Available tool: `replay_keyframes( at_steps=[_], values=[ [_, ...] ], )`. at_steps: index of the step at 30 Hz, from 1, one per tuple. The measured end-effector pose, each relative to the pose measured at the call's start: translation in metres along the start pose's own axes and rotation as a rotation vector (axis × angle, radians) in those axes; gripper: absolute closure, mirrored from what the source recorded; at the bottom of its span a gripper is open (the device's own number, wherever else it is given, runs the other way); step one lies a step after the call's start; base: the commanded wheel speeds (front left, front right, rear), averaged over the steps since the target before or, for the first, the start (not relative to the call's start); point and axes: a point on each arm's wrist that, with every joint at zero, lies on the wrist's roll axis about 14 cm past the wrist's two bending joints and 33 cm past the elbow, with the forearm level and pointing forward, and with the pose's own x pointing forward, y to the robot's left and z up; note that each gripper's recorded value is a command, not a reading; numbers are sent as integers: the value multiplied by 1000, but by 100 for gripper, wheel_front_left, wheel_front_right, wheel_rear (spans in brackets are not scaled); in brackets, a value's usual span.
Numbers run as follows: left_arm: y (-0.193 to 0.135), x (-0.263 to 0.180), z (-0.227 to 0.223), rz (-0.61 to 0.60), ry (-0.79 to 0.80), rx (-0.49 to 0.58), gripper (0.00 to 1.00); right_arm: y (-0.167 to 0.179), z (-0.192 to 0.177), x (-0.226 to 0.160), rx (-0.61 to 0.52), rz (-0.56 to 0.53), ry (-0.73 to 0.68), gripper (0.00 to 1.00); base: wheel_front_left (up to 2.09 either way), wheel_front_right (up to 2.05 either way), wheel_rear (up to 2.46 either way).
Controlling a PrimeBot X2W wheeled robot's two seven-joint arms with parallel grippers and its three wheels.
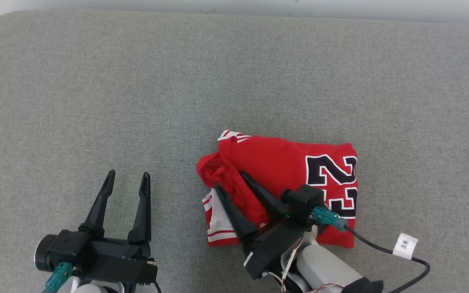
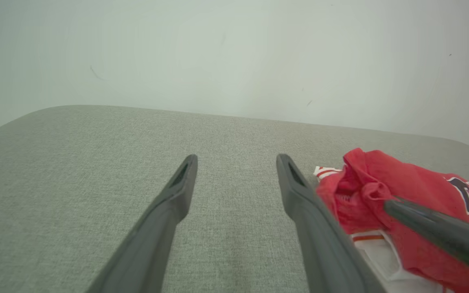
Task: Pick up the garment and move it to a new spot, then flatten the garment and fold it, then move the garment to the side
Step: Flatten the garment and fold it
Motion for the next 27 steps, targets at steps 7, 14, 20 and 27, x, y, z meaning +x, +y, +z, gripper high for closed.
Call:
replay_keyframes(
  at_steps=[7, 14, 20, 27],
  values=[
    [-4, 2, 0, -11, -3, -6, 0, 41, 10, 2, 62, 109, -44, 0, 0, 0, 0],
    [-6, 4, 4, -18, -15, 8, 0, 3, 76, -26, 3, -12, -261, 0, 0, 0, 0],
    [-6, 5, 10, -20, -33, 28, 0, -54, 116, -75, -89, -244, -396, 0, 0, 0, 0],
    [-8, 6, 25, -32, -77, 64, 0, -105, 134, -139, -236, -495, -425, 0, 0, 0, 0]
  ],
)
